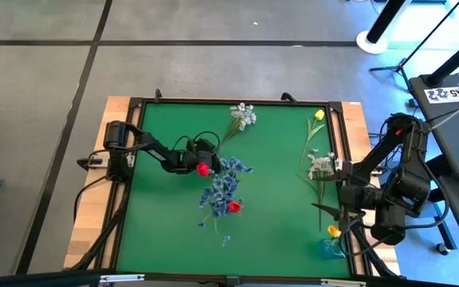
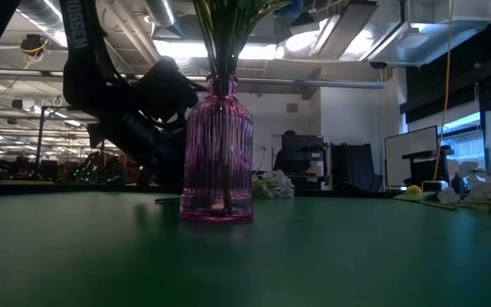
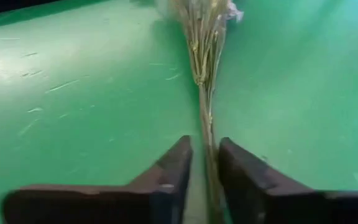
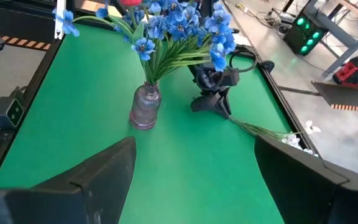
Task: Sort flowers into vase by color
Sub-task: Put the top white flowers into the blue vase
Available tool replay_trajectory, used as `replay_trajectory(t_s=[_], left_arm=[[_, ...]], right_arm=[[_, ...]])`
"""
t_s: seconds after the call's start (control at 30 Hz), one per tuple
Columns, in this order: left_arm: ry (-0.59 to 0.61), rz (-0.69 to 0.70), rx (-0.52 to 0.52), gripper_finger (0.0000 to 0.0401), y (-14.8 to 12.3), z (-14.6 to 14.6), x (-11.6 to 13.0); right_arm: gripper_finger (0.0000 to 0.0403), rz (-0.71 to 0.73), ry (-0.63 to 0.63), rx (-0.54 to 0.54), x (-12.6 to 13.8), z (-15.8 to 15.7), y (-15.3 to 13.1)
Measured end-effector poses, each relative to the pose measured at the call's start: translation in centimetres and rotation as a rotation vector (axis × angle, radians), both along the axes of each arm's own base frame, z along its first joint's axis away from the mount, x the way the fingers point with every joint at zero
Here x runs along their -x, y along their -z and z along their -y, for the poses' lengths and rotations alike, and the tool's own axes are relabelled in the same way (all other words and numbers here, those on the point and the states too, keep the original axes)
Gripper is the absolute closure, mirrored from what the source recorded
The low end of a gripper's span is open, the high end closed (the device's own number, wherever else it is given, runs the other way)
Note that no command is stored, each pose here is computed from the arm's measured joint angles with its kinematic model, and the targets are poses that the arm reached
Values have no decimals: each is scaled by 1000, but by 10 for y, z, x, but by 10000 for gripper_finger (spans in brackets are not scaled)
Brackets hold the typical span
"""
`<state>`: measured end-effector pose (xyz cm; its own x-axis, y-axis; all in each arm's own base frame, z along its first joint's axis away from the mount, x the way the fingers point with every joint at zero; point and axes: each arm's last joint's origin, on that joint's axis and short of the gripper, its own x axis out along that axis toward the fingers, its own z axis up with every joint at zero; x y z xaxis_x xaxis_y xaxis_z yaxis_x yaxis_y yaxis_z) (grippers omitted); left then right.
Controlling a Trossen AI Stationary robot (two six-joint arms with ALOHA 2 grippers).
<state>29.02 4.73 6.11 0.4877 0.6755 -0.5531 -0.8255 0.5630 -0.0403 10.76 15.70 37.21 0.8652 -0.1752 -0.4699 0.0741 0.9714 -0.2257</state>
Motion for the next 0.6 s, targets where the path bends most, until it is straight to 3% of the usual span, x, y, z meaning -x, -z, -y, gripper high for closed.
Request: replay_trajectory(t_s=[0.1, 0.33, 0.43, 0.6], left_arm=[[-30, -14, 6, 385, 2, 1, 2], [-38, -39, -34, 397, -12, 11, 8], [-42, -44, -92, 398, -40, 13, 15], [-89, 79, -200, 399, -115, 13, 36]], right_arm=[[75, 9, -6, 8, 2, -1, 0], [75, -3, -27, 33, 6, -1, 1], [75, -10, -27, 50, 7, 0, 1], [75, 0, -21, 46, 6, 0, 1]])
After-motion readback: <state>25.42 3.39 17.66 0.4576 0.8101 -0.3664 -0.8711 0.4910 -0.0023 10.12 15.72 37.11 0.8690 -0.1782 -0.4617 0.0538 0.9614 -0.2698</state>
